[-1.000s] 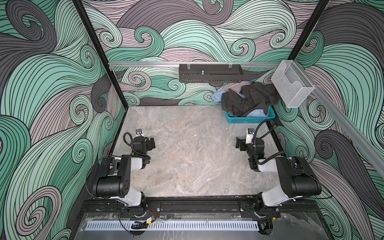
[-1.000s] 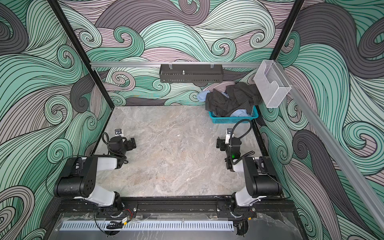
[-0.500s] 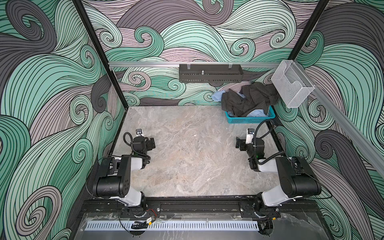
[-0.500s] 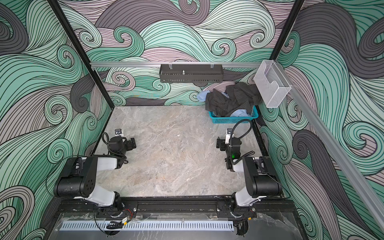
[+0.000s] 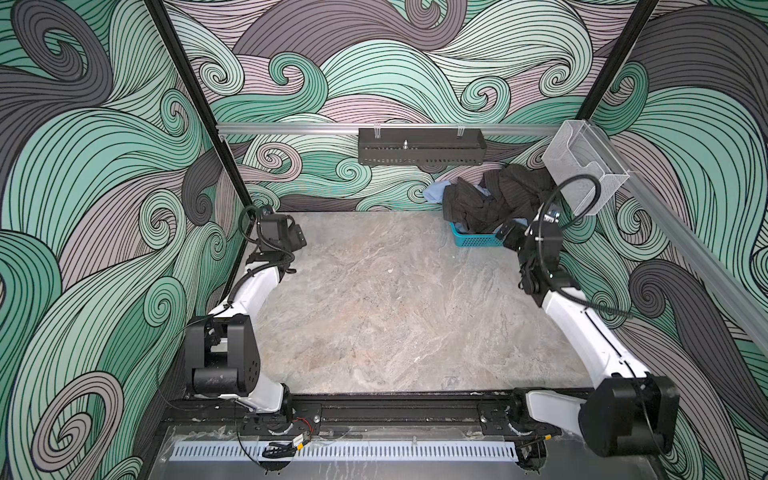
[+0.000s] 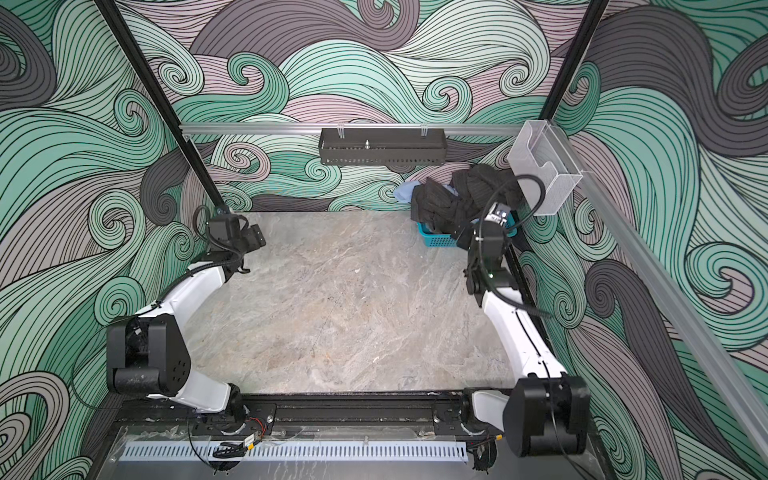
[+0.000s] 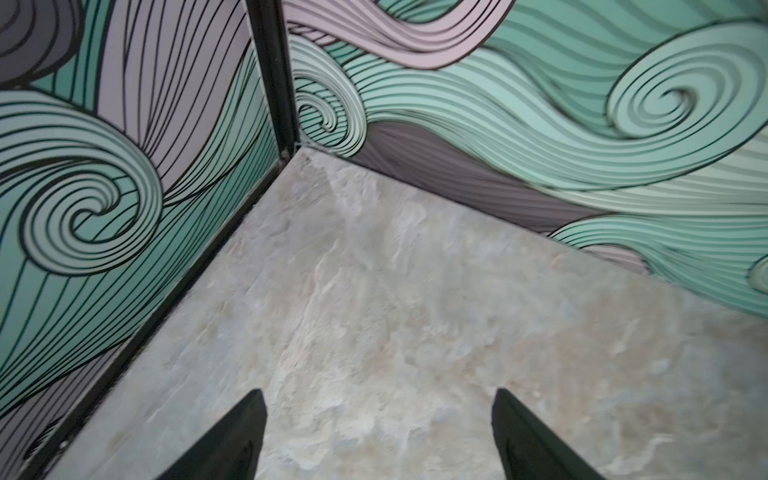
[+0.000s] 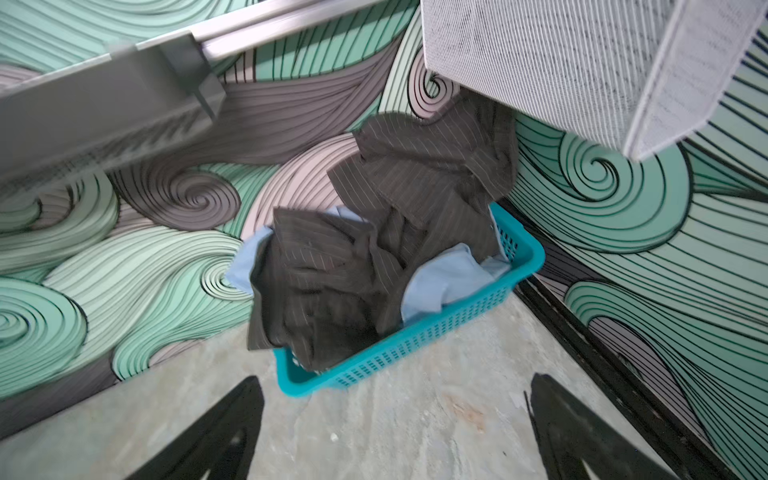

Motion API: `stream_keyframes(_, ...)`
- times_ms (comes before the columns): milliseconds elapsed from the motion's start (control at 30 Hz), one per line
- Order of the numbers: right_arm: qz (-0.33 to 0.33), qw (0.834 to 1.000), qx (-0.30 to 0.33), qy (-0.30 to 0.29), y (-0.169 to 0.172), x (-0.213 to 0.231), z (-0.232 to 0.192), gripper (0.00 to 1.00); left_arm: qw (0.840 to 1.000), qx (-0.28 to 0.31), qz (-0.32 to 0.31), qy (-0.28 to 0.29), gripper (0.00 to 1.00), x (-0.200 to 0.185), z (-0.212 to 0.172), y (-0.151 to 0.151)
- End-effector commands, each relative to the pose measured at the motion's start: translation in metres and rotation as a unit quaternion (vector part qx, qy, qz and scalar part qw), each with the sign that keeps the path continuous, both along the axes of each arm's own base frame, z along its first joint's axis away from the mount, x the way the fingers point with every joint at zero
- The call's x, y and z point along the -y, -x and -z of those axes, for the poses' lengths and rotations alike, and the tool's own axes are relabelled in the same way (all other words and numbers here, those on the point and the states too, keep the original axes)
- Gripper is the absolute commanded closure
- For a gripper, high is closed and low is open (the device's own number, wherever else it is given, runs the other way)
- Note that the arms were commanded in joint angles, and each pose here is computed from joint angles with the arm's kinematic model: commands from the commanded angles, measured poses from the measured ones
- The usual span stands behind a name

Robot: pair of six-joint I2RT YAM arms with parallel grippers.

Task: Fold and stack the long sleeve shirts
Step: 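Reach the right gripper into the teal basket and grasp the grey pinstriped shirt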

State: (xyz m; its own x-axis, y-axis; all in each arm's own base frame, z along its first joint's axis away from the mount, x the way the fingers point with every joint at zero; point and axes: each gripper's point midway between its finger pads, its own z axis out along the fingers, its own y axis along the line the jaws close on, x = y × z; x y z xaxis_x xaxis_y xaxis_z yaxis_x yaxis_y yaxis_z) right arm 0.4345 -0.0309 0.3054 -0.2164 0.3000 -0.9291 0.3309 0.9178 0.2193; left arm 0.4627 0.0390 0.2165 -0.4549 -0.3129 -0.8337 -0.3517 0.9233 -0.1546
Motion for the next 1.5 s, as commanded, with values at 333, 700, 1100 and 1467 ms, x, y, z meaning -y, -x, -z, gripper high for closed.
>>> stream_keyframes(333, -0.055, 0.955, -0.292, -0.01, -0.16, -0.014, 0.104, 0.0, 0.973, -0.149, 0.111, 0.139, 0.01, 0.103, 0.047, 0.033)
stream_keyframes(700, -0.065, 0.958, -0.279, -0.038, -0.22, -0.003, 0.191, 0.0, 0.96, -0.174, 0.141, 0.167, 0.01, 0.127, 0.066, 0.021)
stream_keyframes(1100, -0.06, 0.974, -0.204, -0.075, -0.249, 0.0, 0.178, 1.0, 0.957, -0.183, 0.144, 0.173, 0.01, 0.13, 0.066, 0.022)
stream_keyframes(1467, -0.107, 0.986, -0.107, -0.064, -0.168, -0.031, -0.001, 1.0, 0.964, -0.15, 0.144, 0.164, 0.01, 0.122, 0.027, 0.057)
